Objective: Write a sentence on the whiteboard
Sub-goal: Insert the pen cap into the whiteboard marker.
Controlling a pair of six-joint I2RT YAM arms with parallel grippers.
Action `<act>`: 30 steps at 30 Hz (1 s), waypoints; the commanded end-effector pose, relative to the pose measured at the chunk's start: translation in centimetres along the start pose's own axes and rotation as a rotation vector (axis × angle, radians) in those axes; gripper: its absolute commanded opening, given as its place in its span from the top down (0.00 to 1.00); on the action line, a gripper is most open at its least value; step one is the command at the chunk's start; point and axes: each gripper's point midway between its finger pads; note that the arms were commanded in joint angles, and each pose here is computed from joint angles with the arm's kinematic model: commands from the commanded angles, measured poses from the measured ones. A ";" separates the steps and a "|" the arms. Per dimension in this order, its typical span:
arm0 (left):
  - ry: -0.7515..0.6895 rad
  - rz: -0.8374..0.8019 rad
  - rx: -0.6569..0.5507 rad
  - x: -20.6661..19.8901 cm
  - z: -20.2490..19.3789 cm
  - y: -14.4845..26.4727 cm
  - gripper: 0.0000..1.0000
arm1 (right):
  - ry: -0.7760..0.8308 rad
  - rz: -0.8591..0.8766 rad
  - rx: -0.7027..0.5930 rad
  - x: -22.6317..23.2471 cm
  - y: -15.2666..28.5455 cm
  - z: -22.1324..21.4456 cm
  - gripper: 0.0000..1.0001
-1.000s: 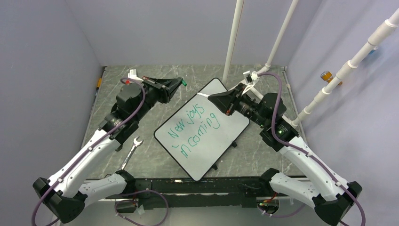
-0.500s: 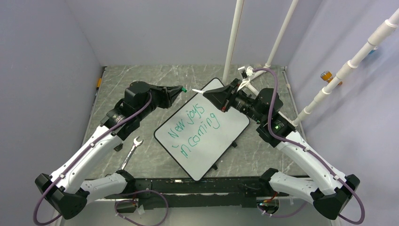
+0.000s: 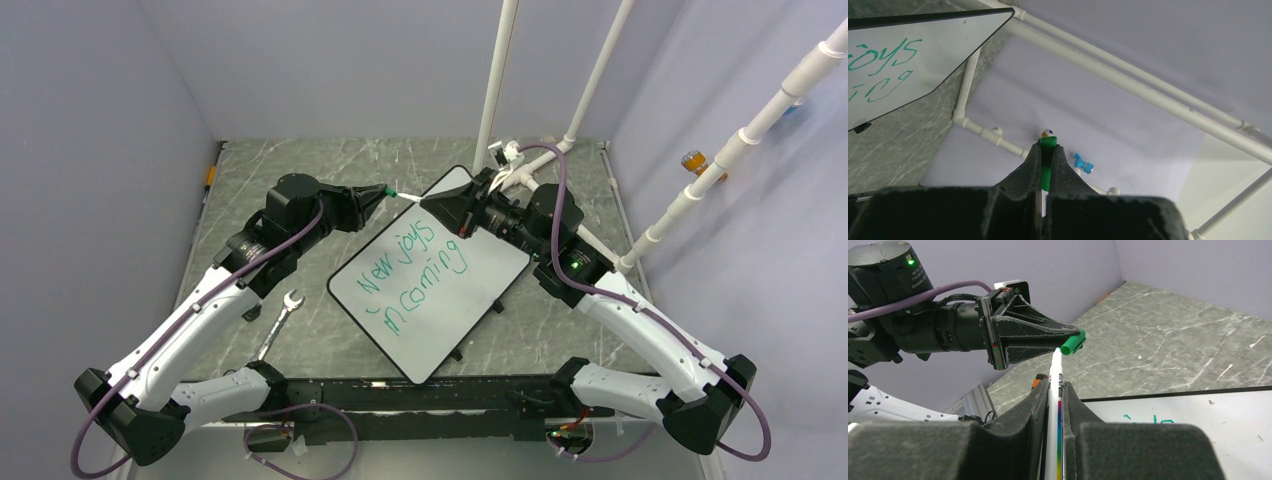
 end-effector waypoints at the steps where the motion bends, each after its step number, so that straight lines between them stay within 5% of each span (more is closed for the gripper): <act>1: 0.068 -0.024 -0.024 -1.0 0.3 0.4 1.00 | 0.043 0.002 -0.084 0.7 -0.1 3.1 1.00; 30: 0.085 -0.003 -0.006 -0.5 0.0 -0.5 1.00 | 0.026 -0.026 -0.041 0.1 -0.7 1.7 1.00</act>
Point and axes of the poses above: each gripper's point midway between its finger pads, its own y axis back along the fingers, its own x axis along the line the jaws close on, z = x × y, and after that the axes turned 8 degrees about y, right-handed
